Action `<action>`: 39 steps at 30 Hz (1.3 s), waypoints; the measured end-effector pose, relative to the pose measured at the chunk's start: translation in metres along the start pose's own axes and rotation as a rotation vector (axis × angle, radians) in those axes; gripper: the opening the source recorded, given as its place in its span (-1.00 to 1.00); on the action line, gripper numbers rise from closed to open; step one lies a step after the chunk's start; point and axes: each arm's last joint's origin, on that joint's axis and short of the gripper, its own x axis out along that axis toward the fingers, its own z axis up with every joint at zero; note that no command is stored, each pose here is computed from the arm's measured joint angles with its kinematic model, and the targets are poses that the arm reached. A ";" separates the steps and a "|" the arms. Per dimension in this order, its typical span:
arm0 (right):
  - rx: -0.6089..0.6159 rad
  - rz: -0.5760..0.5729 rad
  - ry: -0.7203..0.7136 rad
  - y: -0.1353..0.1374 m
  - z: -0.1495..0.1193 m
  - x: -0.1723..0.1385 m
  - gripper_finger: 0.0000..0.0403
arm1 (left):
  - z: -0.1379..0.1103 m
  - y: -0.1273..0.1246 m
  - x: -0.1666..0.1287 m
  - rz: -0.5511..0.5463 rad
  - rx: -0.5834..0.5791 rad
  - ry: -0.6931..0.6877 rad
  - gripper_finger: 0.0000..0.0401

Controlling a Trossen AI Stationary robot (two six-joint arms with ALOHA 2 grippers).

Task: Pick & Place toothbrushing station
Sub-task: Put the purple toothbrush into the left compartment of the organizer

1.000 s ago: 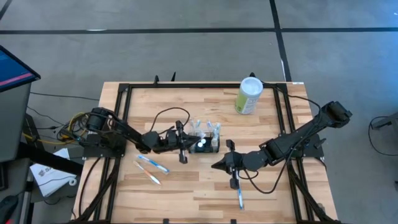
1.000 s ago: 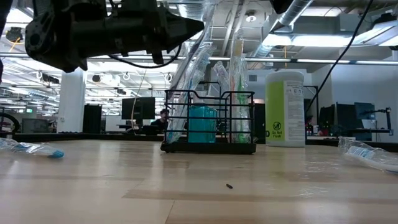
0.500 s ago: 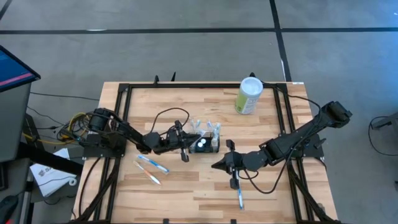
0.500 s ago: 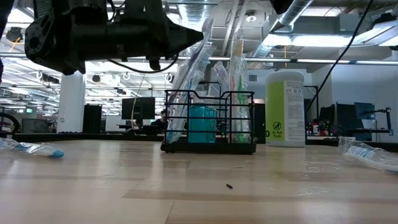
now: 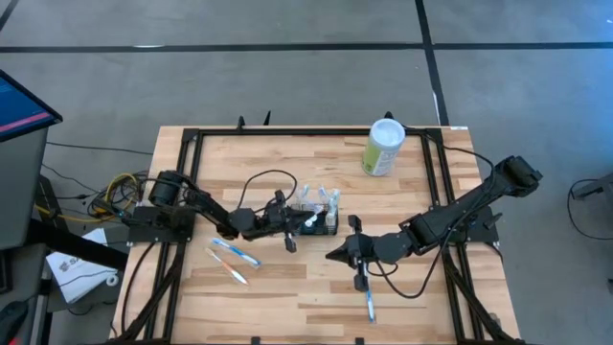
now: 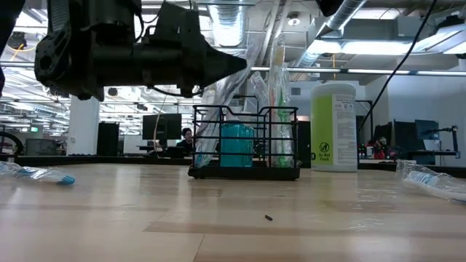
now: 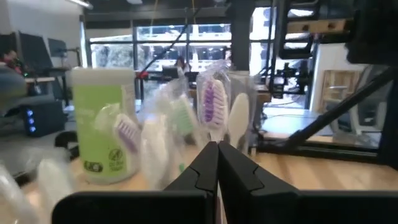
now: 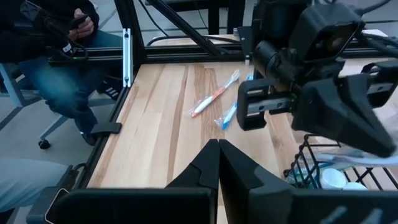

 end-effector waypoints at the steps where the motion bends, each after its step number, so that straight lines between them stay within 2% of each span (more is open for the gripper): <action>1: 0.000 0.000 0.000 0.000 0.000 0.000 -1.00 | -0.001 -0.001 -0.001 0.002 -0.006 0.003 -1.00; 13: 0.000 0.000 0.000 0.000 0.000 0.000 -1.00 | -0.001 -0.003 -0.021 0.004 -0.005 0.035 -1.00; 20: 0.003 0.001 -0.006 0.000 0.001 0.000 -1.00 | -0.001 0.006 -0.038 0.014 -0.031 0.067 -1.00; 27: 0.003 0.001 -0.007 0.000 0.001 0.000 -1.00 | -0.003 0.007 -0.041 0.019 -0.041 0.079 -1.00; 35: 0.002 0.000 -0.004 0.000 0.000 0.000 -1.00 | 0.010 0.003 -0.044 0.030 0.027 0.051 -1.00; 39: 0.002 0.000 -0.004 0.000 0.001 0.000 -1.00 | 0.009 0.004 -0.048 0.023 0.024 0.105 -1.00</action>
